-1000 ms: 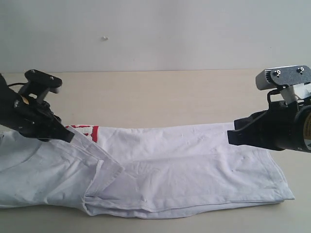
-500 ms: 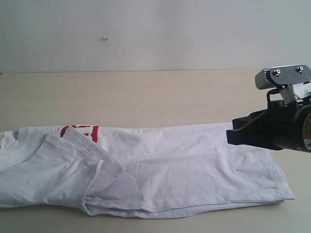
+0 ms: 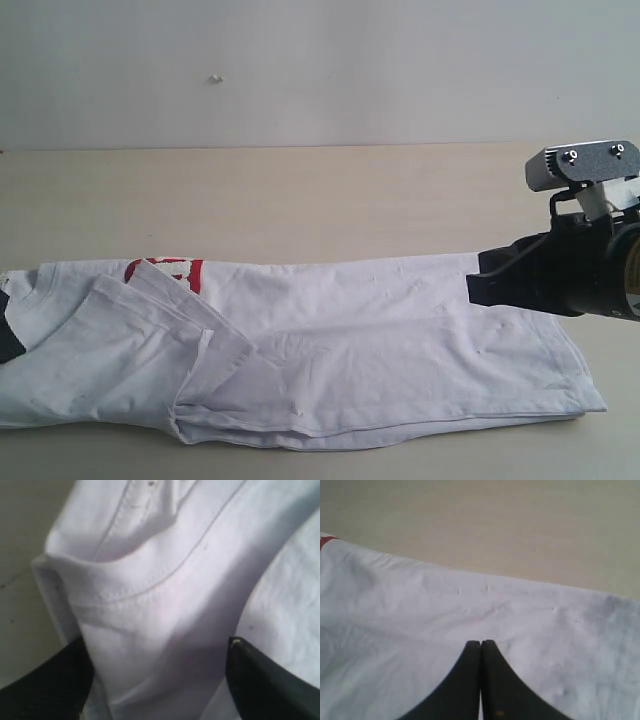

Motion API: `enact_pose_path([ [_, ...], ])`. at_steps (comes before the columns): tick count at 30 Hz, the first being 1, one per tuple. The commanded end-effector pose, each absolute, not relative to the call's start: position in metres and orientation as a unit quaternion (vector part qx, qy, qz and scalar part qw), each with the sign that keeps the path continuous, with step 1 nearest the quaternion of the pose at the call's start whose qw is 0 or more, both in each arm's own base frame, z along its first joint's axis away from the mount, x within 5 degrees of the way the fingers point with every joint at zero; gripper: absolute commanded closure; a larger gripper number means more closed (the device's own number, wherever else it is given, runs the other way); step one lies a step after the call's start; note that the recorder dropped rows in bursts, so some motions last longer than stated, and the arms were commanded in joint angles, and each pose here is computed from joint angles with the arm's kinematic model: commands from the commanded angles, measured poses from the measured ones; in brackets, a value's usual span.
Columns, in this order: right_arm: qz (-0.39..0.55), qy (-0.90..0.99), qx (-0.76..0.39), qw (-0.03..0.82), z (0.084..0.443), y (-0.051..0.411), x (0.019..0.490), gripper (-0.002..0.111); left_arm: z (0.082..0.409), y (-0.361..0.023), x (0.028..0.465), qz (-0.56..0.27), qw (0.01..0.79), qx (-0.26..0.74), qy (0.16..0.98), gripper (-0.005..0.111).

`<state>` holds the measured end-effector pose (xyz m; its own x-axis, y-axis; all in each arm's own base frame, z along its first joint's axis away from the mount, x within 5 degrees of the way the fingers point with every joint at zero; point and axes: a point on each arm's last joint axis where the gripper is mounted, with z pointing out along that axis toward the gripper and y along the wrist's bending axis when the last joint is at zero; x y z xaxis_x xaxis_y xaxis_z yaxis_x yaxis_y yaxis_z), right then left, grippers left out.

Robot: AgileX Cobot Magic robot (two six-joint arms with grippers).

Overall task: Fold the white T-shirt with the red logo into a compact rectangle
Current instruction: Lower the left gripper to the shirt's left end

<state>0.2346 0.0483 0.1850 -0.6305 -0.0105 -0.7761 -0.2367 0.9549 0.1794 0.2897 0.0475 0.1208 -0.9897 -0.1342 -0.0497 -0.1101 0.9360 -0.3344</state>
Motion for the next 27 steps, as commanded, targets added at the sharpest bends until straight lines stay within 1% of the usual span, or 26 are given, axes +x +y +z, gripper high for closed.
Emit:
enact_pose_path([
  [1, 0.138, 0.89, -0.076, 0.429, 0.187, 0.05, 0.234, 0.108, 0.123, 0.05, 0.299, -0.174, 0.05, -0.047, 0.982, 0.037],
  [3, 0.137, 0.89, -0.077, 0.429, 0.187, 0.05, 0.234, 0.108, 0.132, 0.05, 0.307, -0.178, 0.069, -0.049, 0.98, 0.039],
  [5, 0.136, 0.889, -0.079, 0.429, 0.187, 0.05, 0.234, 0.108, 0.15, 0.052, 0.317, -0.18, 0.103, -0.05, 0.977, 0.042],
  [7, 0.136, 0.889, -0.079, 0.429, 0.187, 0.05, 0.234, 0.108, 0.169, 0.052, 0.32, -0.177, 0.142, -0.044, 0.973, 0.049],
  [8, 0.136, 0.889, -0.079, 0.429, 0.187, 0.05, 0.234, 0.108, 0.181, 0.052, 0.32, -0.166, 0.168, -0.043, 0.971, 0.066],
  [11, 0.136, 0.889, -0.079, 0.429, 0.187, 0.05, 0.234, 0.108, 0.195, 0.052, 0.317, -0.162, 0.186, -0.038, 0.968, 0.102],
  [12, 0.136, 0.889, -0.079, 0.429, 0.187, 0.05, 0.234, 0.108, 0.201, 0.049, 0.313, -0.171, 0.182, -0.033, 0.968, 0.106],
  [14, 0.136, 0.889, -0.079, 0.429, 0.187, 0.05, 0.234, 0.108, 0.203, 0.044, 0.309, -0.194, 0.162, -0.028, 0.967, 0.106],
  [15, 0.136, 0.889, -0.079, 0.429, 0.187, 0.05, 0.234, 0.108, 0.202, 0.039, 0.304, -0.215, 0.135, -0.014, 0.967, 0.106],
  [16, 0.136, 0.889, -0.079, 0.429, 0.187, 0.05, 0.234, 0.108, 0.201, 0.036, 0.299, -0.234, 0.105, 0.0, 0.966, 0.106],
  [17, 0.136, 0.889, -0.079, 0.429, 0.187, 0.05, 0.234, 0.108, 0.196, 0.03, 0.288, -0.274, 0.034, 0.024, 0.961, 0.106],
  [19, 0.136, 0.889, -0.079, 0.429, 0.187, 0.05, 0.234, 0.108, 0.186, 0.026, 0.281, -0.294, -0.007, 0.025, 0.955, 0.106],
  [23, 0.137, 0.89, -0.079, 0.428, 0.186, 0.05, 0.233, 0.108, 0.158, 0.022, 0.268, -0.291, -0.056, 0.016, 0.955, 0.106],
  [27, 0.14, 0.889, -0.079, 0.429, 0.186, 0.05, 0.233, 0.108, 0.138, 0.023, 0.264, -0.285, -0.094, 0.011, 0.954, 0.106],
])
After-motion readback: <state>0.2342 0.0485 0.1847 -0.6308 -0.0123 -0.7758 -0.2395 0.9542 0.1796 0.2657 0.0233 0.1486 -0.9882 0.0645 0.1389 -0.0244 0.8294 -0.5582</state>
